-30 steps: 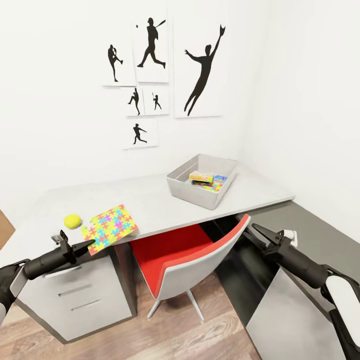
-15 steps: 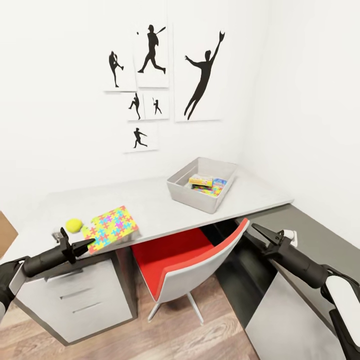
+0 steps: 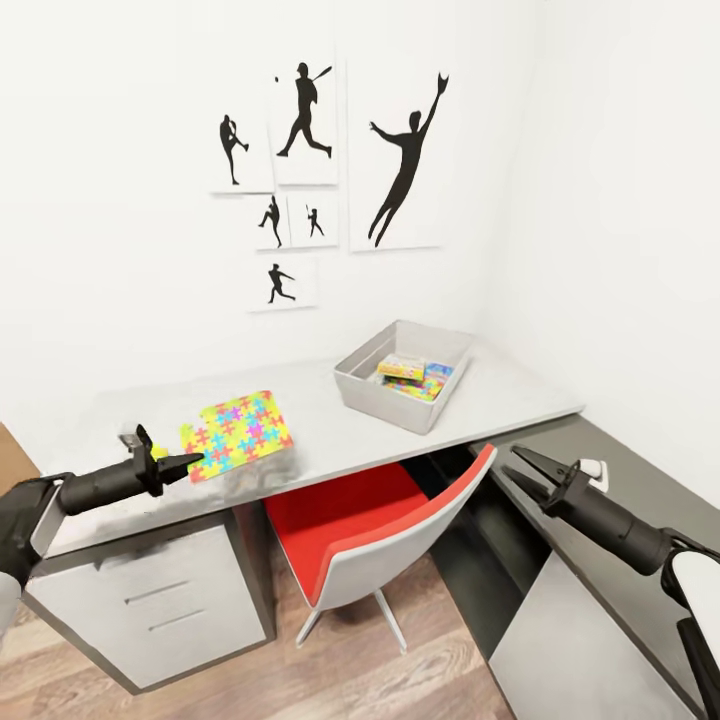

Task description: Put all the toys in the child's room - the three board games (two on the bed and one on the table), the two jigsaw puzzles on the table, and the tennis ball on the table - inside the toy box on the table in the child's room.

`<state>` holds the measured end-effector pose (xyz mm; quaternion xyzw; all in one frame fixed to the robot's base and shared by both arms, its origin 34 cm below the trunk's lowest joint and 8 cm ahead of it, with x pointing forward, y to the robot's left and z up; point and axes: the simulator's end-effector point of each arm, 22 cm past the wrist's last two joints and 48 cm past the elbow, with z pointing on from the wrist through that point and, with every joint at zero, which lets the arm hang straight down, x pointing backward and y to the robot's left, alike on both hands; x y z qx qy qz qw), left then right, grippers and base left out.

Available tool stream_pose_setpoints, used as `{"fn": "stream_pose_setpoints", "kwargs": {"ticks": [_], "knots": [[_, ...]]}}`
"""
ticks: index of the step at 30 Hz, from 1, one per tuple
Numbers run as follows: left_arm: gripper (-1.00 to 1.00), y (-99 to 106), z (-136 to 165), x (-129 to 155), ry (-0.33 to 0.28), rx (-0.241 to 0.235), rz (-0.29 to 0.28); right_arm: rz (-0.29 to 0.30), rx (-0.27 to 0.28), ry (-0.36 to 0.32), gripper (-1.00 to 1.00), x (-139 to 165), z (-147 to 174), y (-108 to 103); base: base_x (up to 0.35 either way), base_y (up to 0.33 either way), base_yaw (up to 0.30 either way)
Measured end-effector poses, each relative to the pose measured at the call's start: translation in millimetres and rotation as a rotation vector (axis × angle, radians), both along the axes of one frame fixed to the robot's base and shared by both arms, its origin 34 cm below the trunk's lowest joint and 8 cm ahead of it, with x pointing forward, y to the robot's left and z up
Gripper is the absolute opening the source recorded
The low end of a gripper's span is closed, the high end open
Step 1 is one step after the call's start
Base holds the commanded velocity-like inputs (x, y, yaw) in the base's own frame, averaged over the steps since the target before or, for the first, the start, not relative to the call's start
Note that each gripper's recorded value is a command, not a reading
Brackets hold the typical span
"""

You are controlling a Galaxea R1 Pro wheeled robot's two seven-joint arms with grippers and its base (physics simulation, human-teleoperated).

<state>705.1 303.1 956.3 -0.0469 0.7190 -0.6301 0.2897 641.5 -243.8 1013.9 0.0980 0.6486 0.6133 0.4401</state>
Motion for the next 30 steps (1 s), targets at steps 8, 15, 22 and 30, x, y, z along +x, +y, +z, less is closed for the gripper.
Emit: {"fn": "stream_pose_setpoints", "kwargs": {"ticks": [8, 15, 22, 30], "knots": [[-1.0, -65.8, 86.3, 36.2, -0.15, 0.043, -0.142, 0.009, 0.016, -0.022, 1.0, -2.4, 19.3, -0.1, 0.0, 0.0, 0.0], [-1.0, -104.6, 158.4, 88.4, -0.167, 0.045, -0.153, 0.011, 0.025, -0.032, 1.0, -3.0, 32.5, 0.5, 0.0, 0.0, 0.0], [-1.0, -147.6, 198.9, 136.7, -0.106, 0.17, -0.102, 0.008, 0.023, -0.034, 1.0, -2.9, 43.5, -0.9, 0.0, 0.0, 0.0], [-1.0, -160.8, 230.9, 143.4, -0.123, 0.07, -0.081, 0.006, 0.021, -0.033, 1.0, -2.6, 47.3, -1.9, 0.0, 0.0, 0.0]]}}
